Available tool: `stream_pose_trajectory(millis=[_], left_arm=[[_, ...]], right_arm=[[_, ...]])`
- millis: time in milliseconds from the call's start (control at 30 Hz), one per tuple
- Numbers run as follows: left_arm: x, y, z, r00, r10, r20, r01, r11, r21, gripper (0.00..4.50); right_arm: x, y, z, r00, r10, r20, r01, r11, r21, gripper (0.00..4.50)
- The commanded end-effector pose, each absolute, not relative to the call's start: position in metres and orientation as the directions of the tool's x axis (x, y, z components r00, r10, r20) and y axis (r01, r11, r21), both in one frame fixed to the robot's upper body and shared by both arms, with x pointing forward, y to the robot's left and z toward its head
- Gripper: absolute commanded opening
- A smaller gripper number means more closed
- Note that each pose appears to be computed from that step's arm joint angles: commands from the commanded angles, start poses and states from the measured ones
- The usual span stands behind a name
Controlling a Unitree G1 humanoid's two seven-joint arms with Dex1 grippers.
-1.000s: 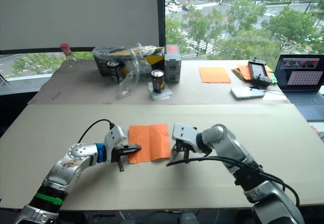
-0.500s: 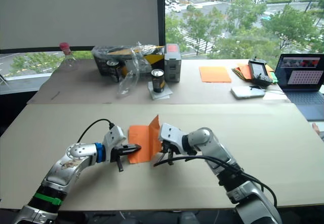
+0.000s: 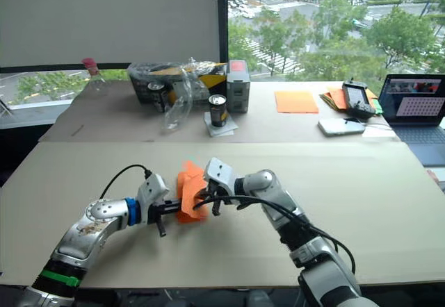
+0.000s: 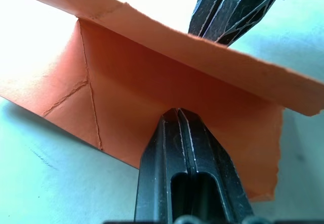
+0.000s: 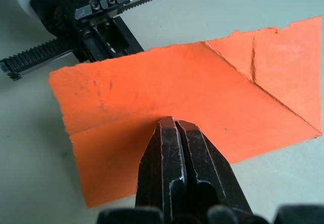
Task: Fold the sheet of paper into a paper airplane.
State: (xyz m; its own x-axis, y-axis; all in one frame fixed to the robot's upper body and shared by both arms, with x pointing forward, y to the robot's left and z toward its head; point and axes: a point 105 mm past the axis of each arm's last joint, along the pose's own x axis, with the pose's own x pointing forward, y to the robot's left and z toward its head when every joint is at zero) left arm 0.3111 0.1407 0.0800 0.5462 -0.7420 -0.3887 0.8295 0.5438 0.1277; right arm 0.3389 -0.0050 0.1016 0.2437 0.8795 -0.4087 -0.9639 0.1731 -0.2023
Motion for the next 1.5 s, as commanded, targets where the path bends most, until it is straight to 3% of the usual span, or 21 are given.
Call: stream_pose_trajectory(millis=[33, 267, 433, 600, 733, 833, 1500], left_arm=[[0.319, 0.169, 0.101, 0.647, -0.687, -0.330, 0.752, 0.647, 0.127, 0.00], [0.335, 0.193, 0.135, 0.754, -0.629, -0.190, 0.650, 0.756, 0.078, 0.00], [0.335, 0.167, 0.141, 0.700, -0.697, -0.156, 0.710, 0.703, 0.047, 0.00], [0.331, 0.140, 0.118, 0.615, -0.753, -0.232, 0.781, 0.622, 0.053, 0.00], [0.326, 0.135, 0.087, 0.563, -0.732, -0.384, 0.816, 0.565, 0.120, 0.00], [0.322, 0.133, 0.073, 0.540, -0.722, -0.434, 0.830, 0.543, 0.128, 0.00], [0.326, 0.137, 0.076, 0.569, -0.712, -0.412, 0.813, 0.562, 0.152, 0.00]], right_arm=[[0.342, 0.003, 0.097, 0.234, 0.869, -0.436, -0.962, 0.144, -0.230, 0.05], [0.338, 0.003, 0.073, 0.237, 0.829, -0.506, -0.964, 0.135, -0.230, 0.05], [0.338, -0.002, 0.071, 0.259, 0.826, -0.500, -0.961, 0.168, -0.220, 0.05], [0.339, -0.008, 0.074, 0.311, 0.821, -0.479, -0.949, 0.237, -0.208, 0.05], [0.340, -0.012, 0.077, 0.341, 0.820, -0.459, -0.938, 0.266, -0.220, 0.05], [0.340, -0.013, 0.074, 0.357, 0.822, -0.444, -0.932, 0.281, -0.229, 0.05], [0.420, -0.008, 0.098, 0.586, 0.729, -0.353, -0.806, 0.484, -0.339, 0.05]])
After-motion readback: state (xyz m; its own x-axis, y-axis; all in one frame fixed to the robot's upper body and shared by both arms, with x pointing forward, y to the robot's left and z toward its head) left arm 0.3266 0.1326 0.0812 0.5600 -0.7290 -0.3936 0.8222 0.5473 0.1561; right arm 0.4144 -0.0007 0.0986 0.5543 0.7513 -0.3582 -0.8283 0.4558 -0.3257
